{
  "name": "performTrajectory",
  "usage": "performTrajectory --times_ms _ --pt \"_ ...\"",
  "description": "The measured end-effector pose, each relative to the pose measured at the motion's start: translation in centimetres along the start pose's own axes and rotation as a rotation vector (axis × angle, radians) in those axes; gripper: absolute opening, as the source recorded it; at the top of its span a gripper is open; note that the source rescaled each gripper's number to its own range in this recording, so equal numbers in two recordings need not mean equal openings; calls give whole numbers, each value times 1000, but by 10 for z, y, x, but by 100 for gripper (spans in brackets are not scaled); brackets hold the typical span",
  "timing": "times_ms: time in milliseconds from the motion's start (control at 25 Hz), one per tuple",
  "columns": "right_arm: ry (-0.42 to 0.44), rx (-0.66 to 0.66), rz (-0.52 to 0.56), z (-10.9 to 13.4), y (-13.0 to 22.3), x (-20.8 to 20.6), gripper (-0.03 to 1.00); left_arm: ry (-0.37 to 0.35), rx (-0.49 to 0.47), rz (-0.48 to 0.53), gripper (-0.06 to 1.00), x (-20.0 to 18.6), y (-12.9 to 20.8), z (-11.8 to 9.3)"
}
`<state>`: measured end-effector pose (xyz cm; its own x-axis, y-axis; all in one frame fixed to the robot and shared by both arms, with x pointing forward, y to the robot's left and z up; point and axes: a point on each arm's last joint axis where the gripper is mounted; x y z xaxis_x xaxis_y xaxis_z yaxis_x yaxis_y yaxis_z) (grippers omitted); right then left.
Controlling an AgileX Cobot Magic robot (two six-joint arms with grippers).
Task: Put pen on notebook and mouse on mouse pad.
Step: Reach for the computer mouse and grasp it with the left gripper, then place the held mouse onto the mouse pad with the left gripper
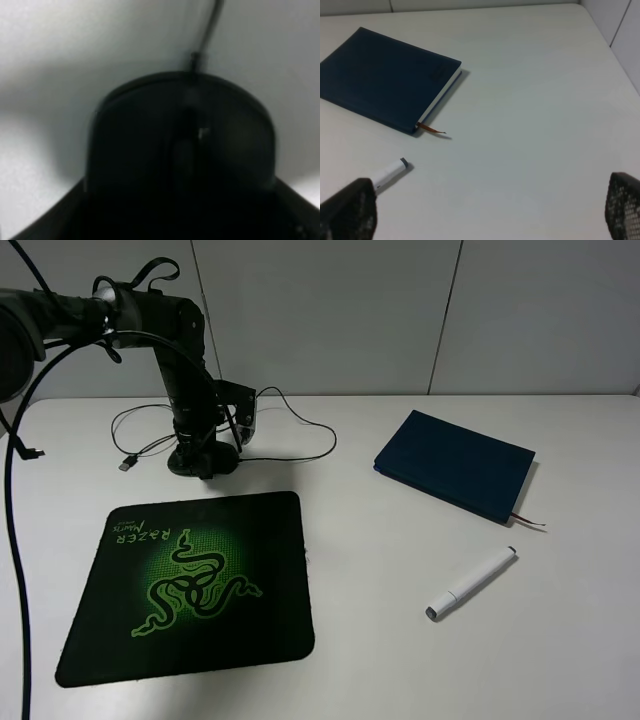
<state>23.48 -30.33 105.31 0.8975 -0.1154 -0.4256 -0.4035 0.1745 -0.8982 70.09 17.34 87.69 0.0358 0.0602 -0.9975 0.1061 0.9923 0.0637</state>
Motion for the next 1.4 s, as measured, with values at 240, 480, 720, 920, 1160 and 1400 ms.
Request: performTrajectory --times_ms 240,480,720,920,1160,1400 --pt "0 0 0 0 0 0 100 -3 36 -1 0 0 0 0" --pt "0 0 0 0 0 0 100 -4 40 -2 0 -1 0 0" --pt "0 0 0 0 0 0 100 -42 38 -4 0 -19 1 3" --pt "0 0 0 0 0 0 100 -43 27 -19 0 -50 3 -2" --pt "0 0 0 0 0 0 100 0 -25 -30 0 -75 4 -9" --pt "0 0 0 0 0 0 100 -1 -226 -65 0 -80 1 -10"
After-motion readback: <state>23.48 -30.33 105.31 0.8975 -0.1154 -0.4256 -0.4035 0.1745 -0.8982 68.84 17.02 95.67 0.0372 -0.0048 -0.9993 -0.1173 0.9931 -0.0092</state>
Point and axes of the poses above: a point on each arm's last joint axis where the gripper is mounted, x pointing out along that axis toward the gripper, z along the wrist's bending axis when the last joint is at zero, y = z × x, and after that the axes turned 10 degrees about x, right-handed
